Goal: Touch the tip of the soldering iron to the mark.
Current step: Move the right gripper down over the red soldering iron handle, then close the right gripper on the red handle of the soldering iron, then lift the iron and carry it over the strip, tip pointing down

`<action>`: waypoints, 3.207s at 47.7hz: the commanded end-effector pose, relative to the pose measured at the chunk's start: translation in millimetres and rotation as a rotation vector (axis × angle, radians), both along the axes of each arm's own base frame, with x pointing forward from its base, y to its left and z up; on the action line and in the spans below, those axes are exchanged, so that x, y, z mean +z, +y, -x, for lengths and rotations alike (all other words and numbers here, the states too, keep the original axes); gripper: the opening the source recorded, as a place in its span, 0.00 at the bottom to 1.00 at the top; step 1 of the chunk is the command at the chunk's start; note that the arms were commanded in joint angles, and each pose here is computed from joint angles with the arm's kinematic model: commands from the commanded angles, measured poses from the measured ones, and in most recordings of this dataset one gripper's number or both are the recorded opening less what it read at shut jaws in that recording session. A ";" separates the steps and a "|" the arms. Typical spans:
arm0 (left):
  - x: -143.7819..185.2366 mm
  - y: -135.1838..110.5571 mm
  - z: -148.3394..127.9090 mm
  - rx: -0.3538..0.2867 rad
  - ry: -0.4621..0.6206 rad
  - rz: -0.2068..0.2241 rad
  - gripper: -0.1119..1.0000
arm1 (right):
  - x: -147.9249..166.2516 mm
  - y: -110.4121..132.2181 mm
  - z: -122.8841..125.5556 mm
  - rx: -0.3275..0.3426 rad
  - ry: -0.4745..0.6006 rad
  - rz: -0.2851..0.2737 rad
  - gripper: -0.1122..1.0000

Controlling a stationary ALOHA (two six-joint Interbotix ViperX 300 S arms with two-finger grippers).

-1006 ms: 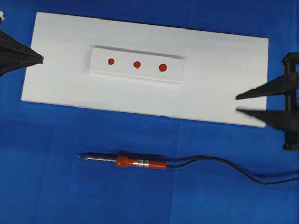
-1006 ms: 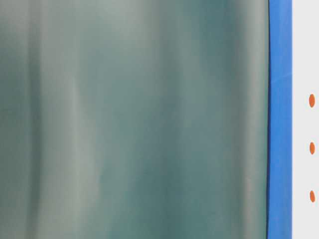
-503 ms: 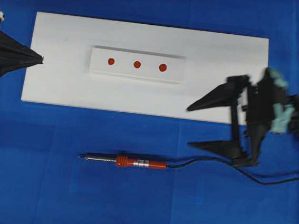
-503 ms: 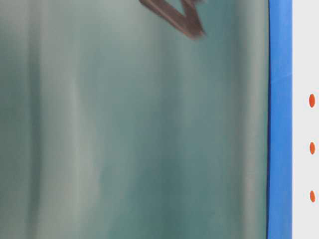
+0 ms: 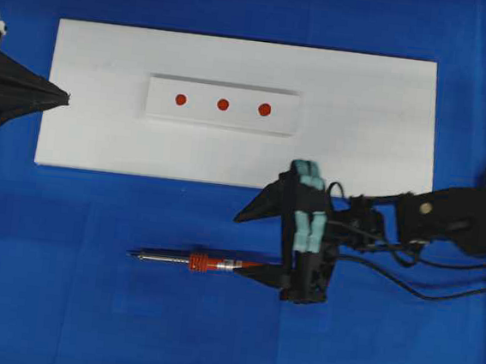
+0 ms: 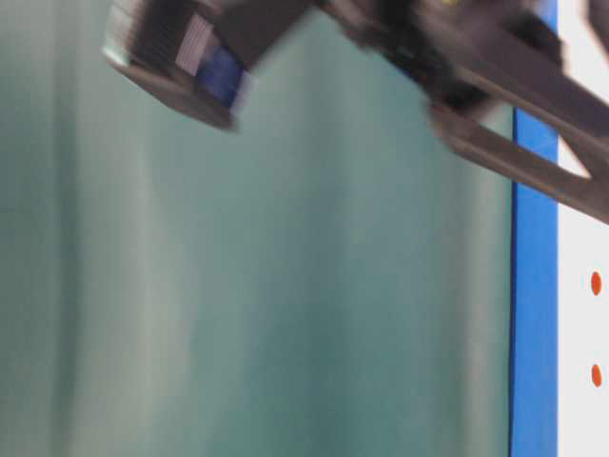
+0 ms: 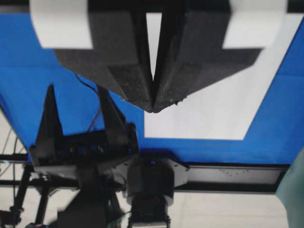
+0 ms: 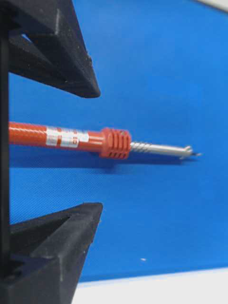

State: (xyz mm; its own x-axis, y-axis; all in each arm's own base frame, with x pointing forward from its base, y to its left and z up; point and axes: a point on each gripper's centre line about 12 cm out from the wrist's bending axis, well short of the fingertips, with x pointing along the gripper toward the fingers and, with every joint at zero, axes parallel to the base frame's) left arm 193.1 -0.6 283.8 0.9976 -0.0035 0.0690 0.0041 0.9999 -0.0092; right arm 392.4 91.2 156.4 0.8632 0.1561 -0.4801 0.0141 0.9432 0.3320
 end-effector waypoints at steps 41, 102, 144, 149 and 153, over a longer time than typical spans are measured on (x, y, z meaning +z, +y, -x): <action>-0.2 0.1 1.8 0.000 -0.008 0.002 0.10 | -64.8 26.4 -27.8 -0.044 0.023 -0.028 0.46; -1.1 0.1 2.5 0.000 -0.006 0.003 0.10 | 93.7 -0.8 20.1 0.036 -0.151 0.001 0.16; -4.7 0.1 2.8 0.000 0.009 0.005 0.10 | 98.2 -138.2 26.8 -0.147 -0.005 0.284 0.16; -4.8 0.1 2.7 0.000 0.011 0.005 0.10 | 100.5 -154.4 28.7 -0.174 -0.005 0.321 0.16; -5.4 0.0 2.7 0.000 0.015 0.003 0.10 | 101.1 -164.1 30.2 -0.191 -0.002 0.341 0.16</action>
State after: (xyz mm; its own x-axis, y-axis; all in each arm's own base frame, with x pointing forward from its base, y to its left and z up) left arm 189.4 -0.6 275.0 0.9989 -0.0031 0.0460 0.0036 0.9999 -0.0123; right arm 360.8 -65.0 236.1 0.8362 -0.1514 -0.5272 0.1881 0.9820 0.0165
